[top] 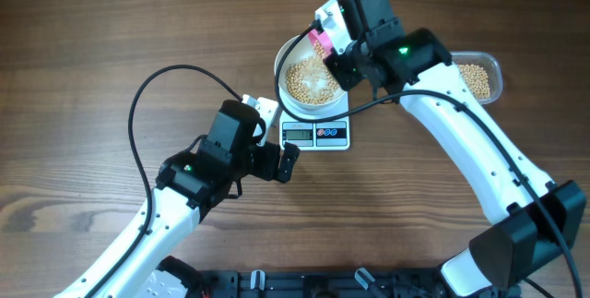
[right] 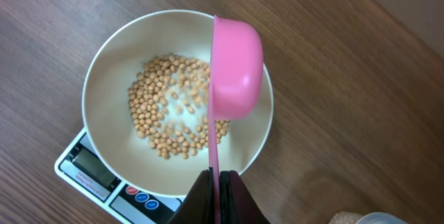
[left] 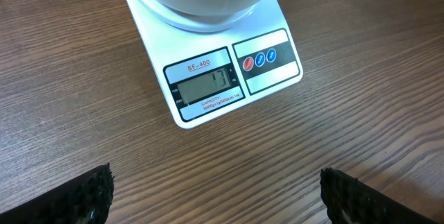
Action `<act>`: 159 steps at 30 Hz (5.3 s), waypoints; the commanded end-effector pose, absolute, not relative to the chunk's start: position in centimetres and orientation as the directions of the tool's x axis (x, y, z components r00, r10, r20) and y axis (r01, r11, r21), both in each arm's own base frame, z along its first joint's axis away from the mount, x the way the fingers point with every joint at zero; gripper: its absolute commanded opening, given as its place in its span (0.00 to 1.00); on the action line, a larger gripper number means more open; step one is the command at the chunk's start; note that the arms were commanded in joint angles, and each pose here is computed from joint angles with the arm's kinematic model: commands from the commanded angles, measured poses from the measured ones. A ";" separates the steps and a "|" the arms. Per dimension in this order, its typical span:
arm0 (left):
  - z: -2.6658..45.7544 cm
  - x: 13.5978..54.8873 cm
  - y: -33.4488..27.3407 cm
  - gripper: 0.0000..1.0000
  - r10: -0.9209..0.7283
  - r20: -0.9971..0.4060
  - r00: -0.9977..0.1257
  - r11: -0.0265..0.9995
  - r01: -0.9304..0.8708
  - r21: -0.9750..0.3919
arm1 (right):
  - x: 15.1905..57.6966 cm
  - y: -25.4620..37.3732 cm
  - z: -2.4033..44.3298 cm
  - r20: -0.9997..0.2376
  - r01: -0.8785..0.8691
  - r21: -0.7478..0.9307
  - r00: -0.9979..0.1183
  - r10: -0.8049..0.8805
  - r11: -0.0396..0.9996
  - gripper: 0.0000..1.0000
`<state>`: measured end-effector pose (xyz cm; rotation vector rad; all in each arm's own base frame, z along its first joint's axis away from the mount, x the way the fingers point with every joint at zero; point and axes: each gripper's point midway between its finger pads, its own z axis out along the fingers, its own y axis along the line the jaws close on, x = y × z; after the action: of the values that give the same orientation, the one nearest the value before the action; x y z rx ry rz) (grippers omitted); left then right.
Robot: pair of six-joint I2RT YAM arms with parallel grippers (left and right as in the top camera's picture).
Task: Scoop item into bowl and weigh 150g on scale
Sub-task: 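Tip the pink scoop to pour soybeans into the bowl, then move the empty scoop back right to the soybean tub, then lower the pink scoop into the tub and drag through soybeans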
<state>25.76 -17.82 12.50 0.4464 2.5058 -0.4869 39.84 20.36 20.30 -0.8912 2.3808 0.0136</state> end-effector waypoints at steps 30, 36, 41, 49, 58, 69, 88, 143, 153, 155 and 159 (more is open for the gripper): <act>13.2 26.1 -18.1 1.00 0.221 -0.582 -0.783 0.875 0.423 -0.236 | 36.9 16.9 28.4 -0.674 -0.594 0.353 -0.697 -0.244 0.723 0.04; 13.2 26.1 -18.1 1.00 0.221 -0.582 -0.783 0.875 0.422 -0.236 | 39.5 5.6 27.0 -0.626 -0.321 0.311 -0.777 -0.062 0.894 0.04; 13.2 26.1 -18.1 1.00 0.221 -0.582 -0.783 0.875 0.423 -0.236 | 39.8 -2.9 25.8 -0.600 -0.083 0.172 -0.799 0.038 0.982 0.04; 13.2 26.1 -18.1 1.00 0.221 -0.582 -0.783 0.875 0.423 -0.236 | 38.7 -8.8 24.1 -0.527 0.087 -0.092 -0.849 0.026 0.992 0.04; 13.2 26.1 -18.1 1.00 0.221 -0.582 -0.783 0.875 0.423 -0.236 | 37.7 -8.6 21.3 -0.422 0.085 -0.075 -0.906 0.045 0.994 0.04; 13.2 26.1 -18.1 1.00 0.221 -0.582 -0.783 0.875 0.423 -0.236 | 37.9 -8.5 18.1 -0.308 0.080 -0.217 -0.951 0.010 0.973 0.04; 13.2 26.1 -18.1 1.00 0.221 -0.582 -0.783 0.875 0.422 -0.236 | 37.2 -7.5 14.5 -0.257 0.055 -0.261 -0.966 -0.014 0.964 0.04; 13.2 26.1 -18.1 1.00 0.221 -0.582 -0.783 0.875 0.423 -0.236 | 36.4 -1.5 8.6 -0.103 -0.065 -0.021 -0.992 -0.067 0.998 0.04; 13.2 26.1 -18.1 1.00 0.221 -0.582 -0.783 0.875 0.423 -0.236 | 36.5 -0.4 8.8 -0.120 -0.043 0.127 -0.992 -0.028 0.991 0.04; 13.2 26.1 -18.1 1.00 0.221 -0.582 -0.783 0.875 0.423 -0.236 | 36.6 -0.6 8.9 -0.128 -0.025 0.169 -0.992 -0.003 0.985 0.04; 13.2 26.1 -18.1 1.00 0.221 -0.582 -0.783 0.875 0.423 -0.236 | 36.7 -1.2 9.3 -0.138 0.019 0.266 -0.989 0.058 0.964 0.04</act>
<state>25.76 -17.82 12.50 0.4464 2.5058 -0.4869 36.65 -2.92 9.62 0.0180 2.9937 0.1140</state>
